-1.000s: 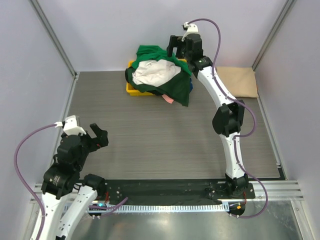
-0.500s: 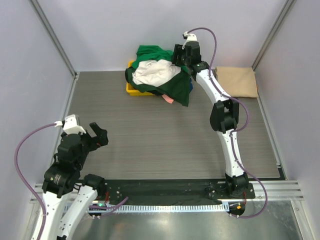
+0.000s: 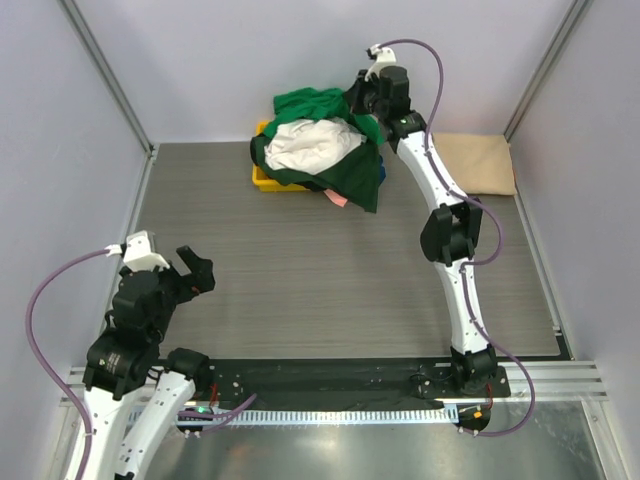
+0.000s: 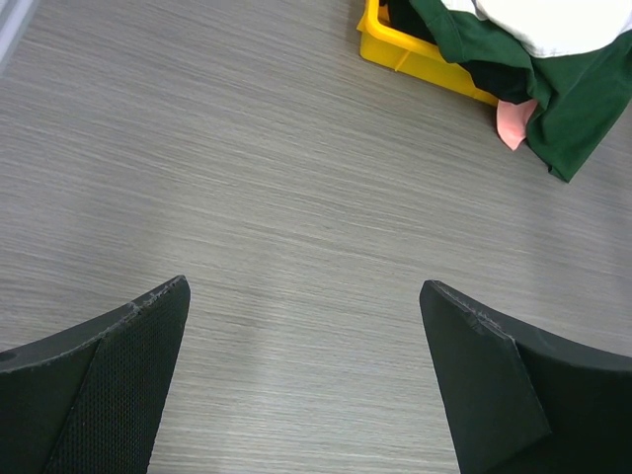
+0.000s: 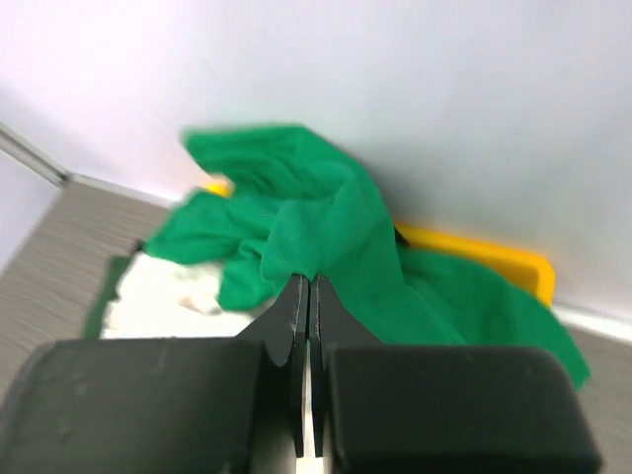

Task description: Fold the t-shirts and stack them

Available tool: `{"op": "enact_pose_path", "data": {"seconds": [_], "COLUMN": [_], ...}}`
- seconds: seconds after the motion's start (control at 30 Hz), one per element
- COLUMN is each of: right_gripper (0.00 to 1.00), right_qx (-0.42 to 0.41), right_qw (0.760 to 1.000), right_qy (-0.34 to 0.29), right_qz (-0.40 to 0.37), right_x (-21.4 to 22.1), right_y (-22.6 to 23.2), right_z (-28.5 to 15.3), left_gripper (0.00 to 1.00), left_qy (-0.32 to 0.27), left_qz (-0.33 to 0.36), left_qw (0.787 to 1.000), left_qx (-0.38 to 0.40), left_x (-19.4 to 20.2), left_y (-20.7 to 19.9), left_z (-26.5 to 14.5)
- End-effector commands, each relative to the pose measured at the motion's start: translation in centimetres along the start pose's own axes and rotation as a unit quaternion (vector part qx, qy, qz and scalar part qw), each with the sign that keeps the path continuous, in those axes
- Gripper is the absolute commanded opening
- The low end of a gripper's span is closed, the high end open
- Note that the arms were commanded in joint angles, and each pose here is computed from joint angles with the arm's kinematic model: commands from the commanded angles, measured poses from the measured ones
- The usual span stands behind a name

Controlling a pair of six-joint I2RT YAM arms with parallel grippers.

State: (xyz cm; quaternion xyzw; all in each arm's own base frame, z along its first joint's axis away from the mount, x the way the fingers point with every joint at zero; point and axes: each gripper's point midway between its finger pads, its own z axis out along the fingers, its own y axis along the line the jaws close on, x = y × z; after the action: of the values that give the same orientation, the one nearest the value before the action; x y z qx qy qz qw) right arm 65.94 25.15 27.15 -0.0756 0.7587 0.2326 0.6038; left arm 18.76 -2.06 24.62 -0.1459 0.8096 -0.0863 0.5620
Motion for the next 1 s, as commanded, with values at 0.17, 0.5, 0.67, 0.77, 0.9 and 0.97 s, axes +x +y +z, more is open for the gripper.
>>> {"op": "enact_pose_path", "data": {"seconds": [0.17, 0.5, 0.67, 0.77, 0.9, 0.97], "right_gripper": [0.01, 0.01, 0.85, 0.99, 0.99, 0.99], "right_qx": [-0.167, -0.038, 0.22, 0.356, 0.334, 0.3], "right_qw": [0.914, 0.984, 0.966, 0.917, 0.922, 0.932], "right_qy": [-0.365, -0.166, -0.013, 0.104, 0.098, 0.099], "right_qz": [-0.052, 0.047, 0.133, 0.151, 0.169, 0.177], "right_x": [-31.9, -19.1, -3.9, 4.3, 6.5, 7.0], "right_y": [16.6, 10.8, -0.1, -6.6, -5.9, -4.8], "right_z": [-24.4, -25.9, -29.7, -34.6, -39.1, -39.2], "left_gripper": [1.0, 1.0, 1.0, 1.0, 1.0, 1.0], "left_qy": [-0.029, -0.023, -0.018, 0.009, 0.044, 0.062], "left_qz": [-0.009, -0.007, -0.007, 0.004, 0.014, 0.013], "left_qw": [1.0, 1.0, 1.0, 1.0, 0.999, 0.997], "left_qx": [-0.003, -0.006, -0.008, 0.012, 0.028, 0.033], "left_x": [-1.1, -1.0, -0.9, -0.5, 0.2, 0.8], "left_y": [0.2, 0.1, 0.1, -1.1, -2.1, -2.6], "left_z": [-0.2, 0.1, 0.2, 0.8, 1.7, 2.3]}}
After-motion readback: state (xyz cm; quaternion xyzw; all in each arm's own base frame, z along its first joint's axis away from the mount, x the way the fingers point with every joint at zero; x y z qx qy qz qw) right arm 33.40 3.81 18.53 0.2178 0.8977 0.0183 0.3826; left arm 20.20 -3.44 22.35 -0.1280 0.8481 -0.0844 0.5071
